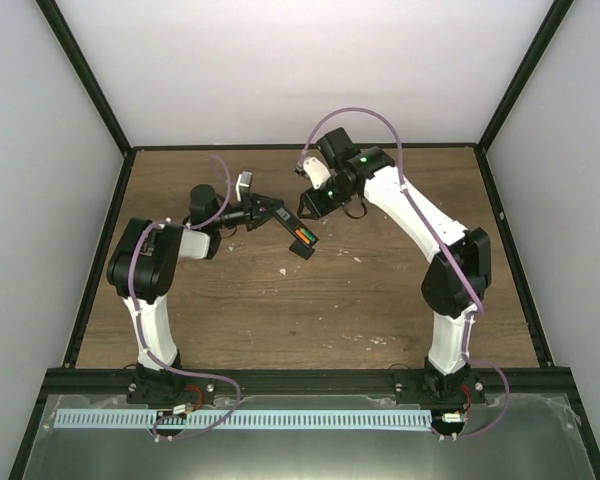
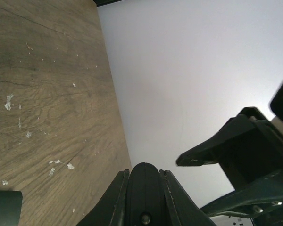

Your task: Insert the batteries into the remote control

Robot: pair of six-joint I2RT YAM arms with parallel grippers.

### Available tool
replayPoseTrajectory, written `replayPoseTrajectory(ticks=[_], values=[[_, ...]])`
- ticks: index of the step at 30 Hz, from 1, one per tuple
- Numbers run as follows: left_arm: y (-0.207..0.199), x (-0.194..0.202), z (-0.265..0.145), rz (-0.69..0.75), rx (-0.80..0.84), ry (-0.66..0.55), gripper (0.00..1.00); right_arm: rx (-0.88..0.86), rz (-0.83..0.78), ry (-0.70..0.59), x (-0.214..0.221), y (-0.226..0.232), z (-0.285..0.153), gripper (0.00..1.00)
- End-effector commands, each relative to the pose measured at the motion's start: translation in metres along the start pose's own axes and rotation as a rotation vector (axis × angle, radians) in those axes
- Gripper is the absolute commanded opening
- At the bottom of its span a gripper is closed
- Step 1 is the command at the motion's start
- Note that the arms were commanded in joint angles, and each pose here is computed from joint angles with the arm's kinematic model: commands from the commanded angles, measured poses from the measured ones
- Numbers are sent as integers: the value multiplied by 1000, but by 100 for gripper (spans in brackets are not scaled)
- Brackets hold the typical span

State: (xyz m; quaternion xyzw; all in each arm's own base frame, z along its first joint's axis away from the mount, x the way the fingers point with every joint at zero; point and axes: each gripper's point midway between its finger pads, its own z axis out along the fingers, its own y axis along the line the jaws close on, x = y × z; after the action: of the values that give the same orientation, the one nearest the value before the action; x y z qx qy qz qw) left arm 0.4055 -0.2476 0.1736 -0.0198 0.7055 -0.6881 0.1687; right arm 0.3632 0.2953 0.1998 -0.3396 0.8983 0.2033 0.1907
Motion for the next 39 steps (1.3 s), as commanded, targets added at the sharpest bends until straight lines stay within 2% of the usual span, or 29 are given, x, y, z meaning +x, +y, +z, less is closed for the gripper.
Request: replayPoseTrajectory(ticks=[1, 5, 11, 17, 28, 39], values=[[-15, -4, -3, 51, 37, 5, 0, -13, -19, -137, -24, 10, -28, 38], [-25, -7, -5, 39, 75, 1, 0, -34, 30, -157, -18, 5, -26, 38], [-35, -13, -11, -12, 133, -29, 0, -236, 132, -260, -8, 8, -45, 41], [-33, -15, -12, -39, 115, -48, 0, -350, 199, -309, 4, 5, -56, 47], [-35, -18, -13, -91, 99, -71, 0, -534, 328, -246, 19, 16, -40, 50], [-46, -17, -17, -100, 130, -87, 0, -561, 427, -178, 30, 7, -24, 52]])
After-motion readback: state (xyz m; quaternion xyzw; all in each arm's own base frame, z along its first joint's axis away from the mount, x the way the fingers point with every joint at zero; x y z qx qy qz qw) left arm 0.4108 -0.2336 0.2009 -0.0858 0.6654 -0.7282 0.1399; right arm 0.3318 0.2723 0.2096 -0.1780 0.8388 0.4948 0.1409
